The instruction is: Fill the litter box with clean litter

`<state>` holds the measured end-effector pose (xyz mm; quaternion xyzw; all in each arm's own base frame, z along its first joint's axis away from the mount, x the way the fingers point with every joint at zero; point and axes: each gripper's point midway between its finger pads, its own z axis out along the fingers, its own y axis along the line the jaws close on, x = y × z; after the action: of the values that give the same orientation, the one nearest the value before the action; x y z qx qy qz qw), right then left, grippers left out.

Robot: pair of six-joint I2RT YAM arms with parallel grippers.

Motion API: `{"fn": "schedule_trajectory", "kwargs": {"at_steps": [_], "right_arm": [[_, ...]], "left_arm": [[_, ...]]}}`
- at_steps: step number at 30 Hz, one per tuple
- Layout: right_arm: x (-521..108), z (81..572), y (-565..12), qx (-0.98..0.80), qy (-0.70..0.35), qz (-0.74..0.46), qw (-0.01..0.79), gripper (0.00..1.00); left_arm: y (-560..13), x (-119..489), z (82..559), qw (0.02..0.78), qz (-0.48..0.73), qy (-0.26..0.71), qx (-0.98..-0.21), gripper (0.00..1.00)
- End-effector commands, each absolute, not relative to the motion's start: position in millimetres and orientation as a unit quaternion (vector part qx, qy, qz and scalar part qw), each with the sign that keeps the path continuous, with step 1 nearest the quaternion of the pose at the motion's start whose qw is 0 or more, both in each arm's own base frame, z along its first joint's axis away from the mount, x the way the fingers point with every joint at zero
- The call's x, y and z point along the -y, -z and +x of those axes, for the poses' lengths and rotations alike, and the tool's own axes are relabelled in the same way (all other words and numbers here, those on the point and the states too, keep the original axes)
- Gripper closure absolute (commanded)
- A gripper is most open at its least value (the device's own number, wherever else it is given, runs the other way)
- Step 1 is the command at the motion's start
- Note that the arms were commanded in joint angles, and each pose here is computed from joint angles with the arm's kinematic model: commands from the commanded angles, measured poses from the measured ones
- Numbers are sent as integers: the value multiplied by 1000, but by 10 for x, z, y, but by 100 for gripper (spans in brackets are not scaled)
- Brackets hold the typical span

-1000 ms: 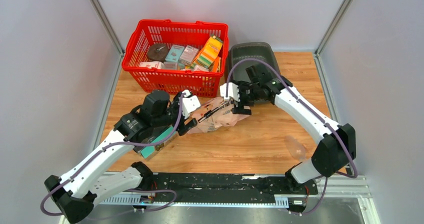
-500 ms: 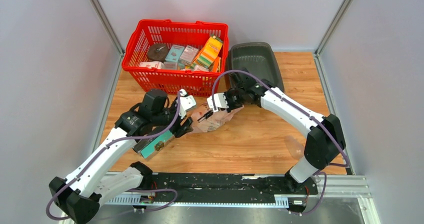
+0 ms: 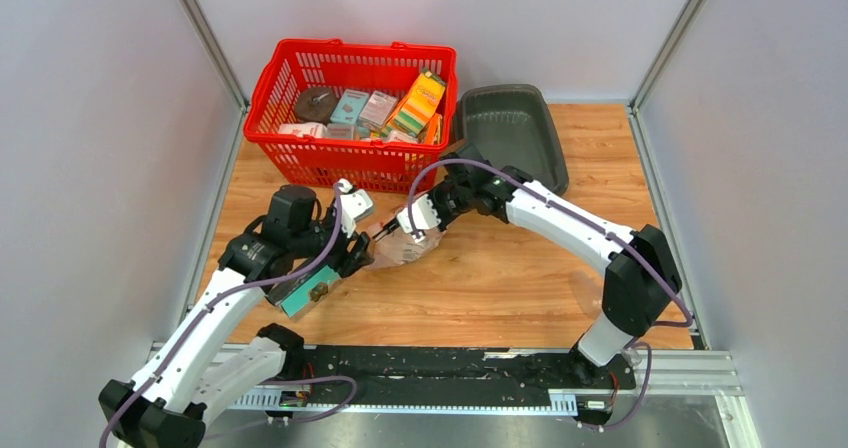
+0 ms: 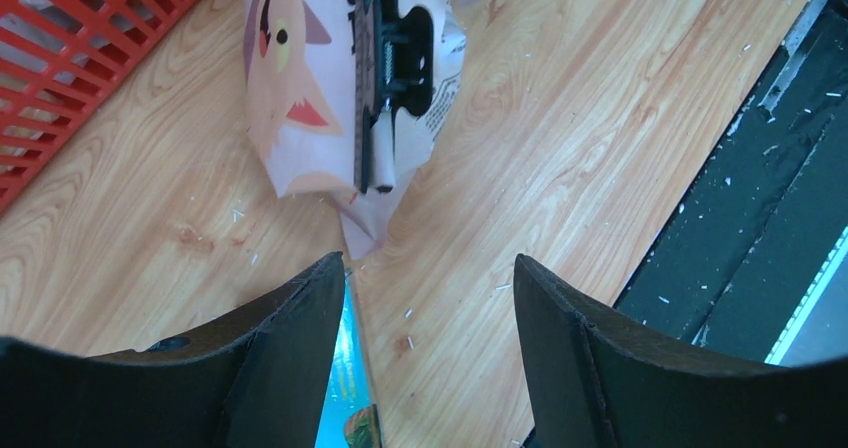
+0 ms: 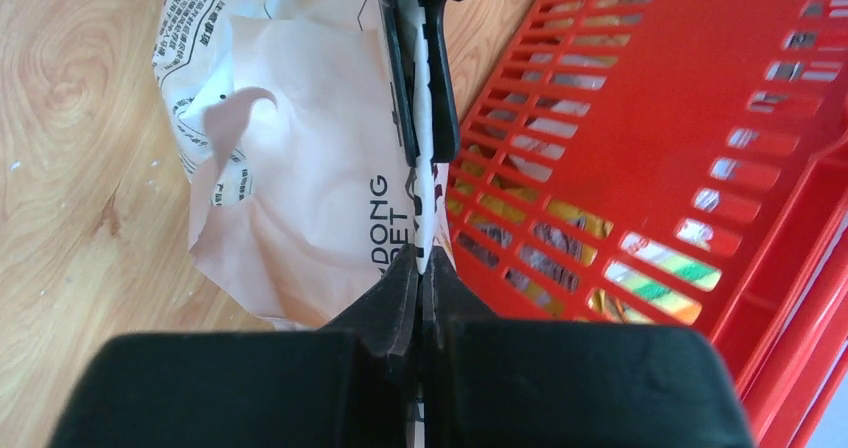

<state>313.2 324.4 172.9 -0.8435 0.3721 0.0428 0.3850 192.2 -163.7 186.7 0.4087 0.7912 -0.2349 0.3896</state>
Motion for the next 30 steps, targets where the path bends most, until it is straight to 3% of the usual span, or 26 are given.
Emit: {"fn": "schedule_trajectory", "kwargs": {"at_steps": [1, 6, 7, 10, 16, 19, 26, 30], "right_arm": [[-3805, 3116, -2230, -286, -50, -830, 476, 97], [-3644, 3326, -2417, -398, -42, -764, 506, 66], [-3538, 3351, -2400, -448, -48, -738, 503, 51], [-3177, 3310, -2596, -538, -68, -660, 520, 31], [-2444, 3103, -2423, -666, -71, -544, 506, 0], [-2244, 2995, -2439, -726, -95, -471, 492, 0], [-1628, 3268, -2582, -830, -116, -258, 481, 0], [-1434, 3443, -2641, -846, -120, -201, 479, 0]], "left_arm": [[-1917, 1635, 1952, 408, 401, 238, -785, 29], [-1885, 1631, 1998, 410, 391, 238, -789, 29], [-1884, 1633, 2006, 409, 391, 238, -789, 29], [-1898, 1642, 2031, 412, 394, 237, -787, 28], [-1966, 1667, 2191, 426, 383, 228, -787, 21], [-2064, 1666, 2290, 435, 376, 218, -789, 12], [-2340, 1558, 2589, 471, 363, 160, -788, 11], [-2433, 1511, 2654, 487, 363, 146, -781, 11]]}}
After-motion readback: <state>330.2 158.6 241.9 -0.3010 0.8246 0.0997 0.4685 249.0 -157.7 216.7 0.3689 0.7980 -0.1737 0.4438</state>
